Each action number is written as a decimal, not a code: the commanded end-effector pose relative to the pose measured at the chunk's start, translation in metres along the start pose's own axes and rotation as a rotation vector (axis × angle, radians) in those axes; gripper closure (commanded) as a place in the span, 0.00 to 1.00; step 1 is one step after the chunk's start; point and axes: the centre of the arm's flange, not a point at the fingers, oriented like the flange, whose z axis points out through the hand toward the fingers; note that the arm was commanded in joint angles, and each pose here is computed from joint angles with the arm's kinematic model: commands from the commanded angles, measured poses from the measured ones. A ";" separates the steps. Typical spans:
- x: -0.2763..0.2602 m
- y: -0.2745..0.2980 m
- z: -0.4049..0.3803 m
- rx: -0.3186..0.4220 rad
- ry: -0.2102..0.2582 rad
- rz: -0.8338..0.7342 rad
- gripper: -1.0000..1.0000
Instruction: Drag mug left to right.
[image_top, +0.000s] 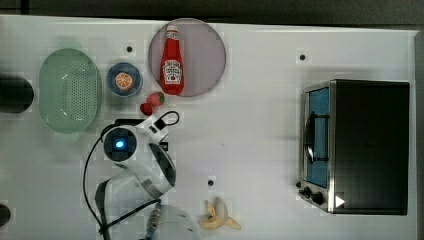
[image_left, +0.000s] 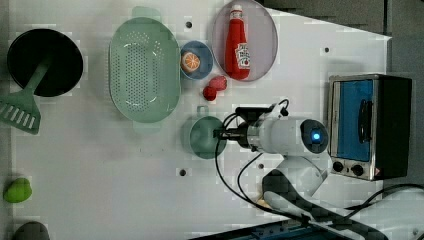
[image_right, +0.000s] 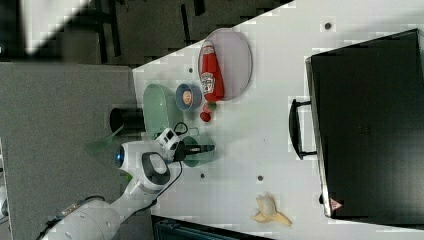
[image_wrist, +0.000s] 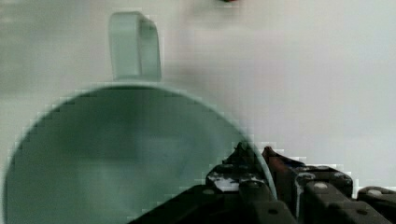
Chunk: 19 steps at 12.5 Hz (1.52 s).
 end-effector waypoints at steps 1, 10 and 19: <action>0.010 0.045 -0.014 -0.016 0.018 -0.001 0.82; 0.015 0.125 -0.015 -0.035 0.003 -0.042 0.82; 0.022 0.212 -0.017 -0.056 0.001 -0.018 0.82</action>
